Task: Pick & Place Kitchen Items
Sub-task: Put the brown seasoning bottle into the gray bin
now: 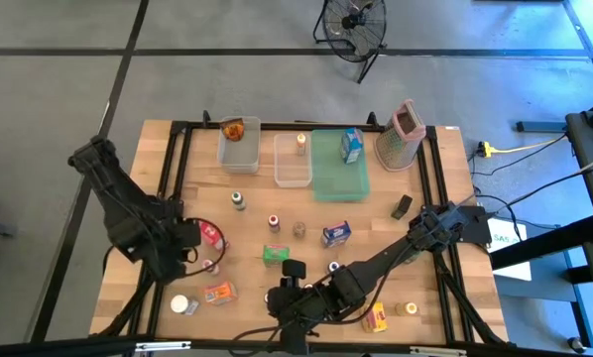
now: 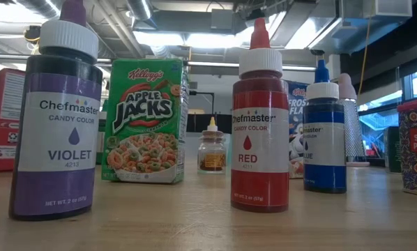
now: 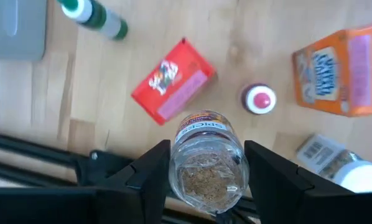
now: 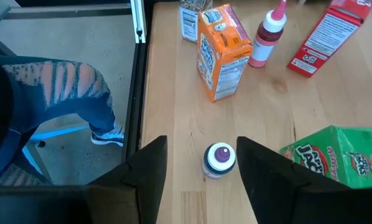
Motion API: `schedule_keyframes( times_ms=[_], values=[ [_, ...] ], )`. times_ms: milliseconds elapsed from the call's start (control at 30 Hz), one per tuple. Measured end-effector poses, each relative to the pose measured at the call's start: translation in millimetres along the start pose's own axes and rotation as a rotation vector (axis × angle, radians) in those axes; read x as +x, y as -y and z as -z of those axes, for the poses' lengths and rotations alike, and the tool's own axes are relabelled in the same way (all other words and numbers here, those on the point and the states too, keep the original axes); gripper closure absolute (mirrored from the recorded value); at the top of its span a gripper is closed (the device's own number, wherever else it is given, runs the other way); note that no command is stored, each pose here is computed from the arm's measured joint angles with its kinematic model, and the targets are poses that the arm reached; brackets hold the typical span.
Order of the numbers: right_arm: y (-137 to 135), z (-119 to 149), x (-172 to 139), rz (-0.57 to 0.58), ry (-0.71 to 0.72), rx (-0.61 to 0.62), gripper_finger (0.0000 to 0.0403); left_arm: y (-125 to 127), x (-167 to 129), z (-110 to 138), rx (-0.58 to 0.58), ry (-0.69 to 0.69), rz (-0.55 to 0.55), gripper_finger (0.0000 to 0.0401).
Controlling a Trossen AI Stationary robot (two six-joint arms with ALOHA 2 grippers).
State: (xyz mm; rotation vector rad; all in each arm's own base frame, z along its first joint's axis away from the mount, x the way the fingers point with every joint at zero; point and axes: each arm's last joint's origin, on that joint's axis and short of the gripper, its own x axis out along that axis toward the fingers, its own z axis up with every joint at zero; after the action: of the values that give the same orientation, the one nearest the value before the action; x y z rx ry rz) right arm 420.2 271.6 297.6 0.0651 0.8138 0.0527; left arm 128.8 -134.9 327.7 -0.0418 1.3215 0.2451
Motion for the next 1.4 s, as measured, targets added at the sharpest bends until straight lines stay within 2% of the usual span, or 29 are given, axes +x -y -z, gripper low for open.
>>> schedule_keyframes(
  times_ms=[267,433,533,700,867,1033,1133,1400],
  values=[
    [-3,1,-1,-0.005,0.001,-0.067,0.0208,-29,-20,-18,0.006,0.129,0.007,0.0222],
    [-2,1,-1,-0.003,0.002,-0.115,0.0208,-59,-28,-35,0.024,0.191,-0.050,0.0222],
    [-1,0,-1,0.012,0.007,-0.132,0.0208,-82,-30,-43,0.008,0.199,-0.096,0.0222],
    [3,-1,1,0.020,0.008,-0.160,0.0208,-118,-24,-56,-0.023,0.132,-0.150,0.0222],
    [8,-4,2,0.014,0.003,-0.213,0.0208,-156,-11,-73,-0.068,0.059,-0.121,0.0222],
    [14,-7,2,-0.059,-0.030,-0.262,0.0208,-197,5,-88,-0.099,0.027,-0.087,0.0222],
    [18,-7,-3,-0.078,-0.063,-0.271,0.0208,-228,19,-95,-0.161,0.008,-0.079,0.0222],
    [25,2,-8,-0.046,-0.175,-0.310,0.0208,-297,67,-108,-0.290,-0.037,-0.016,0.0222]
  ],
)
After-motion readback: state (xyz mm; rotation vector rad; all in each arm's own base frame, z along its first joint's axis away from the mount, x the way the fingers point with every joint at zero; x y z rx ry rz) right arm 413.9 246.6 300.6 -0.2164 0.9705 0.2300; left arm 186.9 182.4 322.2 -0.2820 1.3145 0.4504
